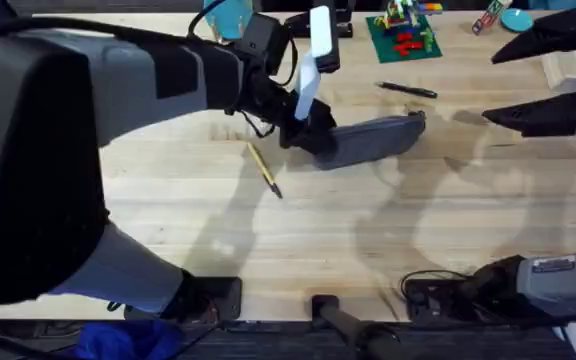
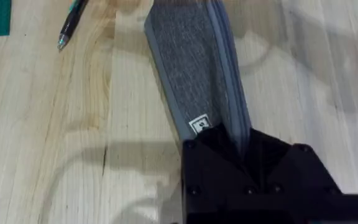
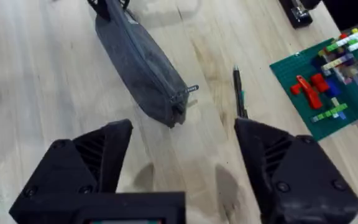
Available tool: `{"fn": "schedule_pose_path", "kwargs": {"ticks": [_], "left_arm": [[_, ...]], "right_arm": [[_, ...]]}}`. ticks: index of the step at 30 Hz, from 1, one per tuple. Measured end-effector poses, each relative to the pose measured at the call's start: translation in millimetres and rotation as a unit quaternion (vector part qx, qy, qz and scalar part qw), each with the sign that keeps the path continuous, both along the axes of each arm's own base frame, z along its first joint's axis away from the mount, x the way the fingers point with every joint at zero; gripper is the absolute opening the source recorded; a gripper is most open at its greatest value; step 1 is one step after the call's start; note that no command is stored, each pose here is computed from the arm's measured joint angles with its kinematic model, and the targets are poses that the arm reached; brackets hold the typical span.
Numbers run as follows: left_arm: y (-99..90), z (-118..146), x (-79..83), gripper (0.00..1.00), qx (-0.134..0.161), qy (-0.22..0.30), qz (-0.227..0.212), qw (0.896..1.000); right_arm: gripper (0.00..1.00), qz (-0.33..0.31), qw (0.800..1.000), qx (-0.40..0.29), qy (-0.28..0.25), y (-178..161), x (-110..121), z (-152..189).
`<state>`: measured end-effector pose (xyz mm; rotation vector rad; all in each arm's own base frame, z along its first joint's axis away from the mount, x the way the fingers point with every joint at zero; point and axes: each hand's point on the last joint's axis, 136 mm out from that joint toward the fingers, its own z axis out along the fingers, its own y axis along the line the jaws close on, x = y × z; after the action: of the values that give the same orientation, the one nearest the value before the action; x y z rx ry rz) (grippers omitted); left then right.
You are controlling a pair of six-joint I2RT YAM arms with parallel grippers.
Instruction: Unzip the bag, pick up the pens from the table one at a time and place them inside, then zip the bag closed.
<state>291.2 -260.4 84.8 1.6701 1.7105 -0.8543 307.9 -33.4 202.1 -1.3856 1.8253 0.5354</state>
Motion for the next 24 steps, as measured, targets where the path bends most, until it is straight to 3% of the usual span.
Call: {"fn": "schedule_pose_path", "kwargs": {"ticks": [24], "left_arm": [[0.3, 0, 0.3, 0.042, 0.001, -0.001, 0.001, 1.000]], "right_arm": [[0.994, 0.029, 0.999, 0.031, 0.033, -6, 17, -52]]}}
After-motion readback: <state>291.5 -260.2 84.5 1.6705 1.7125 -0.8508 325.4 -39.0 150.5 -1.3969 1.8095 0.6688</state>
